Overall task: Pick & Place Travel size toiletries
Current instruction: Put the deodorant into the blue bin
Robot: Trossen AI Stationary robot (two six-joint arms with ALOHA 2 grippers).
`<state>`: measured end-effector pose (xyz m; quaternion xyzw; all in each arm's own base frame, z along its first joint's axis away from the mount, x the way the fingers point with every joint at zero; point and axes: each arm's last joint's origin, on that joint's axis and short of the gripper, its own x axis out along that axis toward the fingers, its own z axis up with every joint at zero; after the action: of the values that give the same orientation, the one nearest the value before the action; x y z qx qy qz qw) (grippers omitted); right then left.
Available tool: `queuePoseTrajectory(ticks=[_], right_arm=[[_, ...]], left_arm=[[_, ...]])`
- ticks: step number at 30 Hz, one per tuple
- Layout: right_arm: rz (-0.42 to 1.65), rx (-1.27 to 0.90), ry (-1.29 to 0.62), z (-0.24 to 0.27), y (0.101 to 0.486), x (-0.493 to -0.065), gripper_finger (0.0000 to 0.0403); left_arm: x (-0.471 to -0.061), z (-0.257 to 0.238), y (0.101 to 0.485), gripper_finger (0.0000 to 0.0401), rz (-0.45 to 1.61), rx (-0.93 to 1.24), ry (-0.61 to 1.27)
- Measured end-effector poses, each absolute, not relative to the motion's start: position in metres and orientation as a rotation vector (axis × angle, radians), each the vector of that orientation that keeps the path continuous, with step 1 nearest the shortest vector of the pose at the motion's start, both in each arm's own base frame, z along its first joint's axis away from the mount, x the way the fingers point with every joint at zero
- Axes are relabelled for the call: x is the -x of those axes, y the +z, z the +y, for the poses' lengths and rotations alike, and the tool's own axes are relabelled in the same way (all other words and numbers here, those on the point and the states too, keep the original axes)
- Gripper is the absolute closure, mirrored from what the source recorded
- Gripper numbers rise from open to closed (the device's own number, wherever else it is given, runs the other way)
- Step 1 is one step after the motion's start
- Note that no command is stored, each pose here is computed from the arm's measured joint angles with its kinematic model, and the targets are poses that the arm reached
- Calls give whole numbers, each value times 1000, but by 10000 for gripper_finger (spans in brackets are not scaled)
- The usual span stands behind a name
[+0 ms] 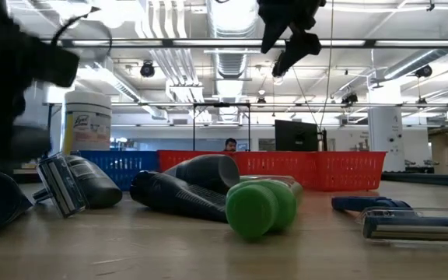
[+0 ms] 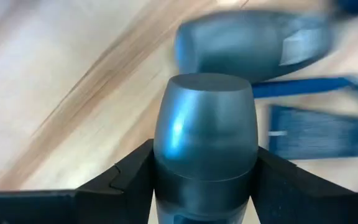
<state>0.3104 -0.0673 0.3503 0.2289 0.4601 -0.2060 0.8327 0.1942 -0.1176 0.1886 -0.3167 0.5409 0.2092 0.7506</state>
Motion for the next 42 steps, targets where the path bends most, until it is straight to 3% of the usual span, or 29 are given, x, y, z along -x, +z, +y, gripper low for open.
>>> queuePoseTrajectory(ticks=[4, 6, 9, 13, 19, 25, 34, 42], right_arm=[[952, -457, -439, -75, 360, -299, 39], [946, -427, -431, -80, 363, -295, 39], [954, -380, -418, -85, 364, -291, 39], [993, -353, -414, -90, 361, -287, 39], [1019, -359, -424, -93, 355, -286, 39], [1034, -386, -443, -93, 354, -285, 39], [1043, -411, -459, -92, 354, -283, 39], [1035, -453, -484, -92, 354, -283, 39]], left_arm=[[-191, -93, 230, 190, 984, 835, 590], [-197, -77, 252, 190, 837, 806, 532], [-214, -63, 281, 190, 752, 326, 228], [-236, -39, 290, 190, 931, -385, 14], [-272, 18, 266, 190, 1287, -1006, -258], [-277, 40, 247, 190, 1392, -1019, -334], [-272, 26, 224, 190, 1287, -1177, -617], [-264, 24, 198, 149, 1249, -1215, -610]])
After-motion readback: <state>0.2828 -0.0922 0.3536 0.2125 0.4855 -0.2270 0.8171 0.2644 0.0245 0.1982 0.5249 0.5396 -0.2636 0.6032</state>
